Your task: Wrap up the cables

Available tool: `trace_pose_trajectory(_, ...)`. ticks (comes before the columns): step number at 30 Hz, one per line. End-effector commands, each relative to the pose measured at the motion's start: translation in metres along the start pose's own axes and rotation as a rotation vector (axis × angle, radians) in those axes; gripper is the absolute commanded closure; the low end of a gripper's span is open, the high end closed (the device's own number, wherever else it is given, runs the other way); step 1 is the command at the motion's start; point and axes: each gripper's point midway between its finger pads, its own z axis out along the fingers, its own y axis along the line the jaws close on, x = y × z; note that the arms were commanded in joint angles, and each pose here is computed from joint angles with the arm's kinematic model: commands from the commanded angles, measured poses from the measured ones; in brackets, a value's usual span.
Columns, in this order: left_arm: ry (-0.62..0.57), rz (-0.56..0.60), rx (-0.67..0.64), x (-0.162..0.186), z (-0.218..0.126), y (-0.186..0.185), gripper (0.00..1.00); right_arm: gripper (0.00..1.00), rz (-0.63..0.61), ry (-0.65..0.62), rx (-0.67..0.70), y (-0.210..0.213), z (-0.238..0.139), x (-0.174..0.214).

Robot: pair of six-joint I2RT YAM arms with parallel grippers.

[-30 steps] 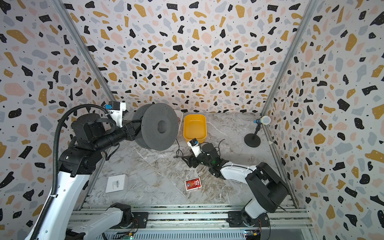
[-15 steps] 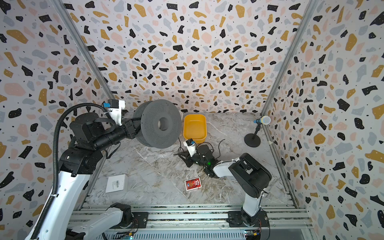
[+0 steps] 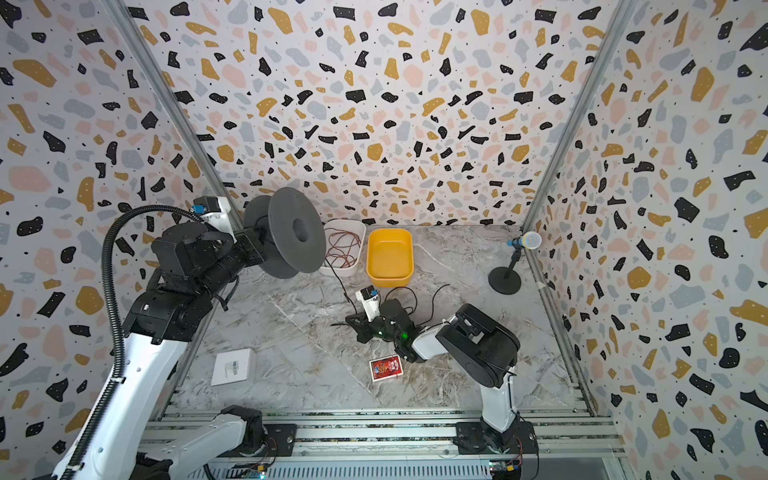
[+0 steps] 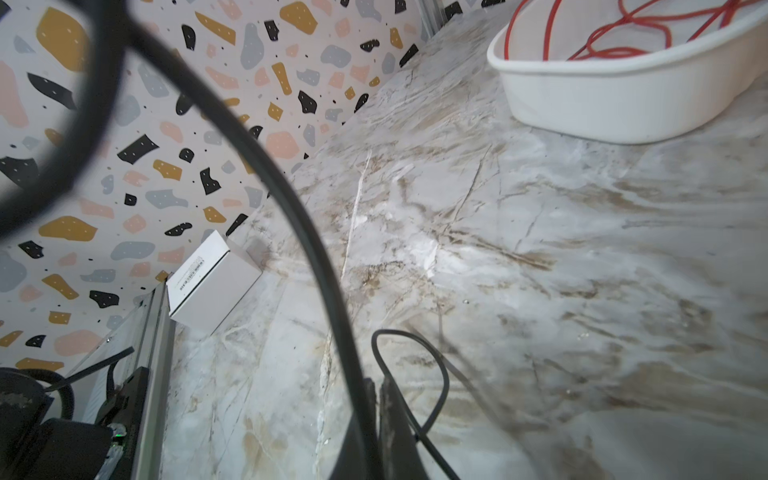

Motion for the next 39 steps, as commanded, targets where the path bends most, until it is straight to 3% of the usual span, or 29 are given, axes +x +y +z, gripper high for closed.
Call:
trace_pose_trajectory(1,-0.213,0.040,-0.238,-0.045,-0.011,0.037,1.00,1.00,-0.038,0.025,0.045,0.007,-0.005,0.002)
trace_pose_trajectory(6,-0.211,0.122,-0.463,-0.041,-0.012,0.072,1.00,1.00,-0.135,0.053,0.061,0.025,-0.005,0.002)
trace_pose_trajectory(13,-0.184,0.197,-0.615,-0.030,-0.005,0.096,1.00,1.00,-0.367,0.066,0.035,0.076,-0.010,-0.016)
trace_pose_trajectory(22,-0.086,0.200,-0.554,0.006,0.030,0.094,1.00,1.00,-0.578,0.056,0.048,0.132,-0.023,-0.051)
trace_pose_trajectory(32,0.023,0.260,-0.499,0.051,0.049,0.082,1.00,1.00,-0.678,-0.078,0.140,0.153,-0.071,-0.128)
trace_pose_trajectory(39,0.093,0.303,-0.461,0.076,0.060,0.066,1.00,1.00,-0.682,-0.162,0.114,0.166,-0.095,-0.171)
